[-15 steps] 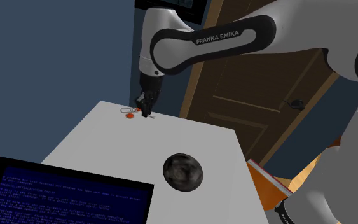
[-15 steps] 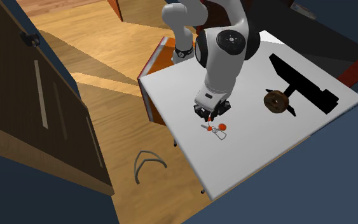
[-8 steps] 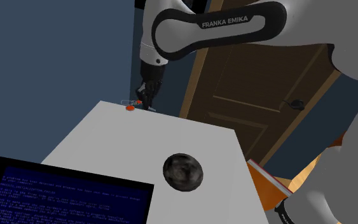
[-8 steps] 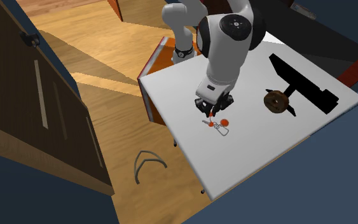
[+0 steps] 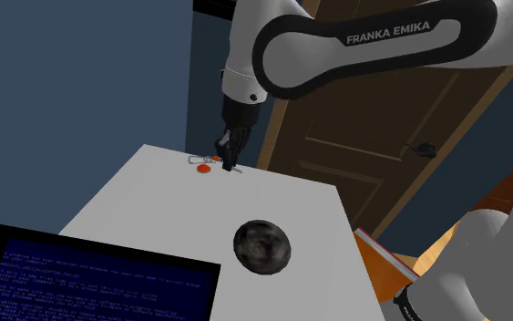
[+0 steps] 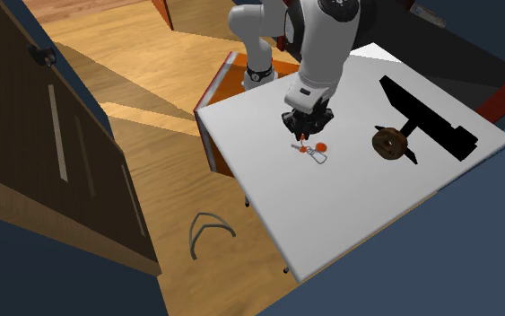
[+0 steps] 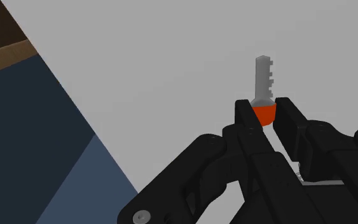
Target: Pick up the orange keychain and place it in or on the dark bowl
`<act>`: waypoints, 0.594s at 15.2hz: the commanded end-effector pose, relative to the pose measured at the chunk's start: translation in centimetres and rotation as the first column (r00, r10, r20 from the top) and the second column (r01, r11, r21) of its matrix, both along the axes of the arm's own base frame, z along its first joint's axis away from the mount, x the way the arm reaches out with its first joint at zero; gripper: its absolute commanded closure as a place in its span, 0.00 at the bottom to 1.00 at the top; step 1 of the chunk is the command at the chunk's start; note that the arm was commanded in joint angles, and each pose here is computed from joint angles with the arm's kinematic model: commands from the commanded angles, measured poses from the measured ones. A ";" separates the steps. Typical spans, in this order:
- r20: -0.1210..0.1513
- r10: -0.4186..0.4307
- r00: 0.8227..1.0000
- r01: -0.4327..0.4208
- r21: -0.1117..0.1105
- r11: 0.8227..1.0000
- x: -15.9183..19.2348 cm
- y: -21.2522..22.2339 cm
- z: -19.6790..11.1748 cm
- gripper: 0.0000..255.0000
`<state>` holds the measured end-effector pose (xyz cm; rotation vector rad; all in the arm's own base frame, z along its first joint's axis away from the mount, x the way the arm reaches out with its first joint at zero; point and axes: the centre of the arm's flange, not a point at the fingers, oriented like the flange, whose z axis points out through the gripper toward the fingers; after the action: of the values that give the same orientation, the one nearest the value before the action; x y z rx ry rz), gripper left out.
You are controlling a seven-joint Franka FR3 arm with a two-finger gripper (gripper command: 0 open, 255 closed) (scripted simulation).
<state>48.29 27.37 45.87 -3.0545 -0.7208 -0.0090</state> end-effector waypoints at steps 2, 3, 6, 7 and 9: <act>0.000 -0.001 1.000 0.001 0.000 1.000 -4.1 -0.4 0.1 1.00; 0.000 -0.001 1.000 0.001 0.000 1.000 -5.4 -0.5 0.1 1.00; 0.000 -0.001 1.000 0.001 0.000 1.000 -9.3 -0.7 0.2 1.00; 0.000 -0.001 1.000 0.001 0.000 1.000 -10.6 -0.8 0.2 1.00; 0.000 -0.001 1.000 0.001 0.000 1.000 -13.3 -0.9 0.3 1.00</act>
<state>36.24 26.45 46.17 -3.0546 -0.7204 -0.0082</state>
